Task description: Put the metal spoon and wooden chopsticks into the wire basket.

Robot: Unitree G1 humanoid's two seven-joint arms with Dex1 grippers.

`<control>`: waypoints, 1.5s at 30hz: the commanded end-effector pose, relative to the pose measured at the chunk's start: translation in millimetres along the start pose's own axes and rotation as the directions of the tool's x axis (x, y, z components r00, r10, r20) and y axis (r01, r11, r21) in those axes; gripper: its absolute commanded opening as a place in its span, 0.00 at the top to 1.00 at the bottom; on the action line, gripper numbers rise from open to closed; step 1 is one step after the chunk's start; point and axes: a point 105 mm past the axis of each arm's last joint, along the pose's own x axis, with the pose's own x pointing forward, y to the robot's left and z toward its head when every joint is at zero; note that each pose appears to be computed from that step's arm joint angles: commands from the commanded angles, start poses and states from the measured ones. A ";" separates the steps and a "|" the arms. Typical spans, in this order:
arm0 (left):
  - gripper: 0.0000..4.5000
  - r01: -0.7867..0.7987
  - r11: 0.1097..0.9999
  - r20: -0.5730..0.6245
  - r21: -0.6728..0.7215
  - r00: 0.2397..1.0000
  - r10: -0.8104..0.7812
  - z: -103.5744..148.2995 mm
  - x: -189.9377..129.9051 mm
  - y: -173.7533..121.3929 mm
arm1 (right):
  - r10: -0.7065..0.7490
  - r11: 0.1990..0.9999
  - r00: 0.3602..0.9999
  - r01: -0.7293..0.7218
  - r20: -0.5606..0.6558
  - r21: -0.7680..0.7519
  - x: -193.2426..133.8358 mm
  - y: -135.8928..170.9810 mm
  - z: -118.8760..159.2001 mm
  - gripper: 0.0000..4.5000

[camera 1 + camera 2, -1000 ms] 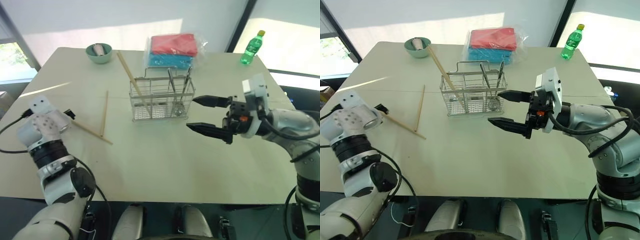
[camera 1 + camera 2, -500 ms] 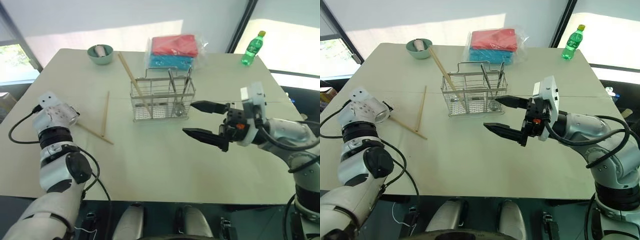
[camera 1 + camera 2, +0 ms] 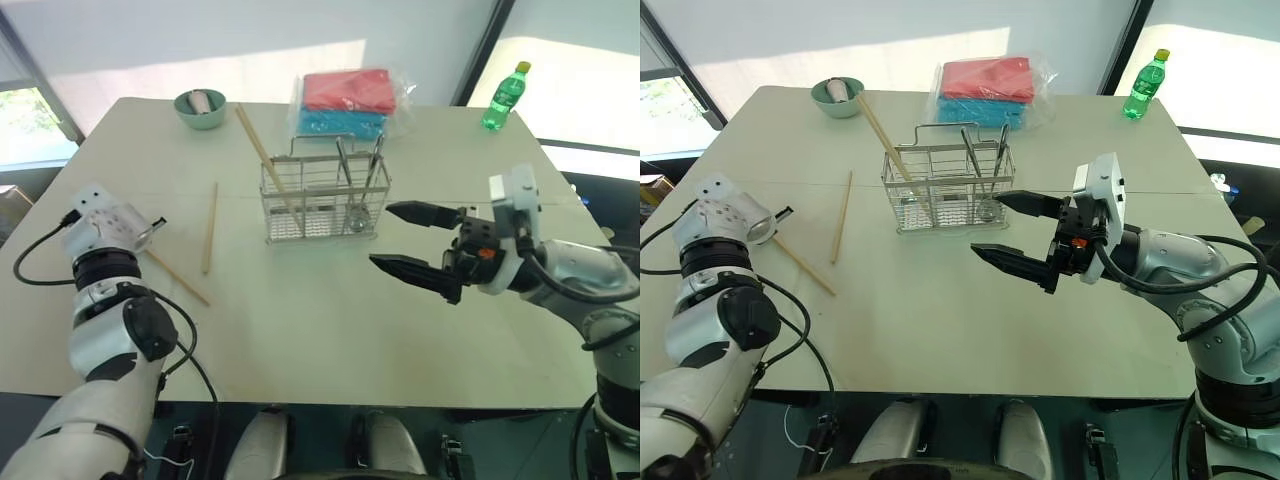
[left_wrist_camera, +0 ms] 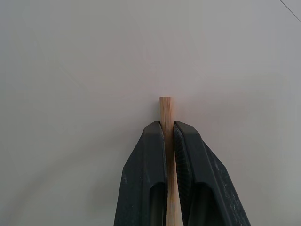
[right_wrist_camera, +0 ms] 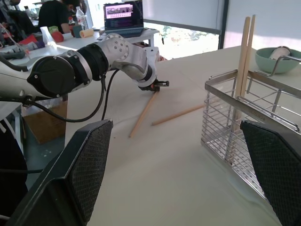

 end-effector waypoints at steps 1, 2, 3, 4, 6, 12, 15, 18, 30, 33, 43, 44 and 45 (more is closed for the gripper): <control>0.99 -0.011 0.996 -0.031 0.084 0.999 0.014 11.3 -7.8 23.9 | -0.018 0.998 1.000 0.020 0.025 -0.058 -4.1 -2.8 12.6 0.00; 0.99 -0.006 0.994 -0.021 0.111 1.000 0.008 18.4 -12.1 28.7 | -0.019 0.998 1.000 0.021 0.024 -0.058 -4.6 -3.4 12.5 0.00; 0.99 0.015 0.988 0.008 0.151 1.000 -0.016 30.2 -18.3 31.8 | -0.021 0.998 1.000 0.022 0.022 -0.059 -5.3 -4.2 12.2 0.00; 0.99 0.040 0.981 0.038 0.191 0.998 -0.048 41.6 -24.8 32.9 | -0.022 0.998 1.000 0.023 0.019 -0.059 -5.8 -5.0 11.8 0.00; 0.99 0.102 0.962 0.089 0.253 0.988 -0.128 64.5 -39.6 31.2 | -0.027 0.998 1.000 0.028 0.013 -0.059 -6.3 -6.7 10.5 0.00; 0.99 0.314 0.776 0.417 0.546 0.702 -0.577 162.7 -134.0 -29.1 | -0.024 0.998 1.000 0.024 0.005 -0.053 -5.4 -8.8 7.9 0.00; 0.99 0.433 0.572 0.496 0.697 0.284 -0.820 182.8 -226.6 -88.1 | -0.023 0.998 1.000 0.023 0.003 -0.053 -3.8 -11.0 7.7 0.00; 0.99 0.551 0.420 0.494 0.721 0.016 -0.869 181.8 -280.2 -110.6 | -0.021 0.998 1.000 0.021 0.003 -0.054 -2.6 -11.8 7.9 0.00; 0.99 0.639 0.237 0.487 0.732 -0.247 -0.838 117.7 -302.8 -171.0 | -0.064 0.997 0.998 0.065 0.013 -0.045 -3.3 0.3 3.3 0.00; 0.99 0.658 0.193 0.460 0.728 -0.261 -0.848 103.7 -300.4 -179.4 | -0.094 0.995 0.995 0.095 0.020 -0.031 -5.0 2.5 0.3 0.00; 0.99 0.694 0.137 0.419 0.707 -0.255 -0.872 77.5 -292.7 -200.8 | -0.162 0.987 0.986 0.162 0.032 0.005 -8.9 10.8 -7.3 0.00; 0.99 0.693 0.133 0.414 0.709 -0.255 -0.874 74.3 -291.3 -202.3 | -0.169 0.986 0.985 0.169 0.036 0.007 -9.7 10.6 -6.9 0.00; 0.99 0.688 0.129 0.404 0.714 -0.255 -0.878 70.6 -289.5 -203.6 | -0.176 0.984 0.984 0.176 0.039 0.009 -9.9 10.4 -6.2 0.00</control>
